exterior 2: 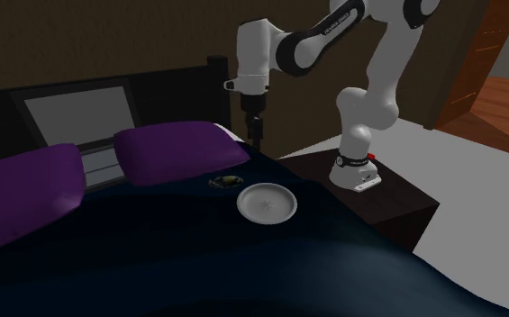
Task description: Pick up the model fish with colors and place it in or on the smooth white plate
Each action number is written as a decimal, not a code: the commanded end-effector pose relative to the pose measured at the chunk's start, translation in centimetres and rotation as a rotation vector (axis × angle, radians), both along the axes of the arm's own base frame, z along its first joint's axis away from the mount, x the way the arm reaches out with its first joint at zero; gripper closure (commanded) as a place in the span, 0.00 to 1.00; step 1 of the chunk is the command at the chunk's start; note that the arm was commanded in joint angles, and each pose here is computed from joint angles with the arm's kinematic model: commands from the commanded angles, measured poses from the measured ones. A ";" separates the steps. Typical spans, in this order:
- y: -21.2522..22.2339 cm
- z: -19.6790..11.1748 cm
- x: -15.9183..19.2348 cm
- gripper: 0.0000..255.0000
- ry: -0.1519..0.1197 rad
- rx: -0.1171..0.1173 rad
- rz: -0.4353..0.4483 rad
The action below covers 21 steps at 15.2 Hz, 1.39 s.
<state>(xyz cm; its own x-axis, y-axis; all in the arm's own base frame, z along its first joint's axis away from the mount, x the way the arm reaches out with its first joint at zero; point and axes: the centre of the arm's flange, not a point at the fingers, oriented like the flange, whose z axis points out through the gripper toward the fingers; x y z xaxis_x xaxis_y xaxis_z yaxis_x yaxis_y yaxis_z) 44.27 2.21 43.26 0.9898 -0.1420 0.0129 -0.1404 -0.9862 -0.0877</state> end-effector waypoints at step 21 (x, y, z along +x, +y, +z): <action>1.4 -12.5 10.1 0.00 -0.037 0.007 -0.022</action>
<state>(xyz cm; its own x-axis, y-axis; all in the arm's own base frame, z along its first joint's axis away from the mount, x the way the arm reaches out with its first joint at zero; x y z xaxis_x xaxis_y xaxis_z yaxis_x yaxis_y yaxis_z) 54.65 3.90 32.83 0.9837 -0.1579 0.0859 -0.1484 -0.9831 -0.1076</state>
